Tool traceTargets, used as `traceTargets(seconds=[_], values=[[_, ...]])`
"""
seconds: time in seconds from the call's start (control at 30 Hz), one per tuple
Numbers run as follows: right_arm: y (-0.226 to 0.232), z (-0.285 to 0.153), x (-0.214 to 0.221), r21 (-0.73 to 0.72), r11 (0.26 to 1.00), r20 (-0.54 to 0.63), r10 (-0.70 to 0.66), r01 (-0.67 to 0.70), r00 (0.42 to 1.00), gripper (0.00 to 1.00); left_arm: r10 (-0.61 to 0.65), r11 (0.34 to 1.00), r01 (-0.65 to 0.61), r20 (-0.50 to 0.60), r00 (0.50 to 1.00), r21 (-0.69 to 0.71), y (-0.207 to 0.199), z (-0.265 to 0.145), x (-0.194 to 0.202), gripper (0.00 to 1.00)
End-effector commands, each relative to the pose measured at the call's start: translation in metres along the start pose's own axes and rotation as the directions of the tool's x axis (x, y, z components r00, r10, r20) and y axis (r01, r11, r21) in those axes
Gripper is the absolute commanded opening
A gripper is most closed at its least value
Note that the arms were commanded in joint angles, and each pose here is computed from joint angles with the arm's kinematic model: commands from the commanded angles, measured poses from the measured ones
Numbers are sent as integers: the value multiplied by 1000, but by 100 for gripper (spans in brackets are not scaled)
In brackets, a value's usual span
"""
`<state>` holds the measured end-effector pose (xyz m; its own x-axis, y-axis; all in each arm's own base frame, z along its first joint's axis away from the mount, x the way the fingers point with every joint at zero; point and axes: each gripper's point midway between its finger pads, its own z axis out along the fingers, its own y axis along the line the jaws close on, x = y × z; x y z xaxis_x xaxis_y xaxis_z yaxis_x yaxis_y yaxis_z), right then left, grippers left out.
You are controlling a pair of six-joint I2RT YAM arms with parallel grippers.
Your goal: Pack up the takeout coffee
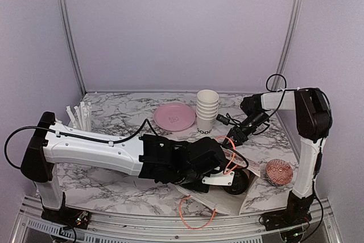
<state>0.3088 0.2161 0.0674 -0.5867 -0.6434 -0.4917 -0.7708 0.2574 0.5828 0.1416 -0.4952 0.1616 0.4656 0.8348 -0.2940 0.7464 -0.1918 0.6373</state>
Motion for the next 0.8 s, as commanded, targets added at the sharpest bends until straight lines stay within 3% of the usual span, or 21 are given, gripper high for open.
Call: traceTargets(seconds=[0.0,0.37,0.77], values=[[4,-9,-13,-32,999,42,-3,4,999,47,-50,998,53,63,997,-37,21,-19,-4,56],[0,2,-8,-85,996,29,35,-32,999,47,-51,996,59,111,993,-65,29,-16,-5,56],[5,21,1,-171,983,7,63,-61,998,46,-26,995,32,63,998,-98,33,-1,8,56]])
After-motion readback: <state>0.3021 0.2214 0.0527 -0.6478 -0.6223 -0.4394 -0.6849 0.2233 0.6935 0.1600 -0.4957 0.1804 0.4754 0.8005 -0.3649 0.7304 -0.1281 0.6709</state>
